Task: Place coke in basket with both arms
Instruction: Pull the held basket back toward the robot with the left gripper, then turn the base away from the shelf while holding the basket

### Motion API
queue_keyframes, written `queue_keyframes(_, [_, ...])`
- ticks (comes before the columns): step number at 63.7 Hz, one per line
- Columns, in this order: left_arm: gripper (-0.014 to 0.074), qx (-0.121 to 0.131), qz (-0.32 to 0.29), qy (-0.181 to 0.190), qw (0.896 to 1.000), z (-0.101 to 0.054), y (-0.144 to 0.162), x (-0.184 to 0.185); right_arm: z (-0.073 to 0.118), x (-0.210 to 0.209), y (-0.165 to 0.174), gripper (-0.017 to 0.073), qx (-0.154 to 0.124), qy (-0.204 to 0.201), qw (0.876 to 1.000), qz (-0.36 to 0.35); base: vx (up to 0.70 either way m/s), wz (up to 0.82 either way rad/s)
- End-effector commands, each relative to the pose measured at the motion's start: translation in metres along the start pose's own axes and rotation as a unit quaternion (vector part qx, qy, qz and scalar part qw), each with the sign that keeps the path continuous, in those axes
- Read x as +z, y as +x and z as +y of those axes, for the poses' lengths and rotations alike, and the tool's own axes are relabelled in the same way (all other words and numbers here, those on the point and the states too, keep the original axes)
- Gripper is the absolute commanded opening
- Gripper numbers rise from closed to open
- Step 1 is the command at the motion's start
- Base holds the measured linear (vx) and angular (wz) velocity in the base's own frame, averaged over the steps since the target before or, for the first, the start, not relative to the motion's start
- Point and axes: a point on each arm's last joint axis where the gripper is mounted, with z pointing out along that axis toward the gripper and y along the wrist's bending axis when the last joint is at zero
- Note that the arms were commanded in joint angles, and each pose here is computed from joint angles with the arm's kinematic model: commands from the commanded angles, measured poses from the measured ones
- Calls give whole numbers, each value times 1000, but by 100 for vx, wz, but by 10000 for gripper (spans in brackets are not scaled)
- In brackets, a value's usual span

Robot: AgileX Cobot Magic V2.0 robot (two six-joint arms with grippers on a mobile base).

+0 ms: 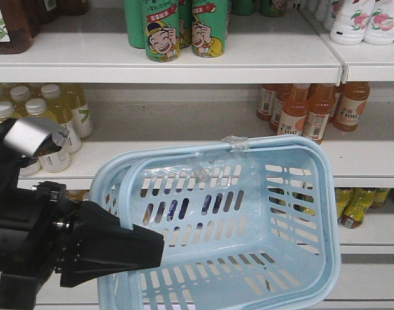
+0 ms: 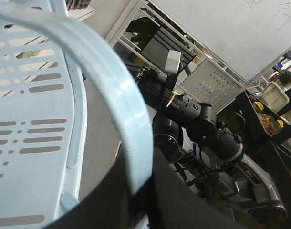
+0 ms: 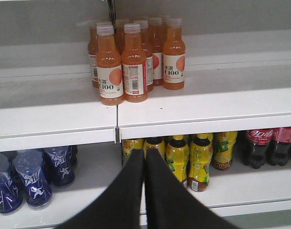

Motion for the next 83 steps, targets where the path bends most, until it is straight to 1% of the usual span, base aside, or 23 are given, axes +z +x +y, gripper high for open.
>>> queue_keyframes(1, [-8,10,-25,67,997,-22,-8,-4,1,-1,-4,-5,-5,-3,999,-39,-1,-4])
queue_keyframes(26, [-8,9,-25,67,997,-22,-8,-4,1,-1,-4,-5,-5,-3,999,-39,-4,-20])
queue_keyframes(83, [-7,9,-25,68,997,-22,-8,-4,1,-1,-4,-5,-5,-3,999,-39,-6,-47])
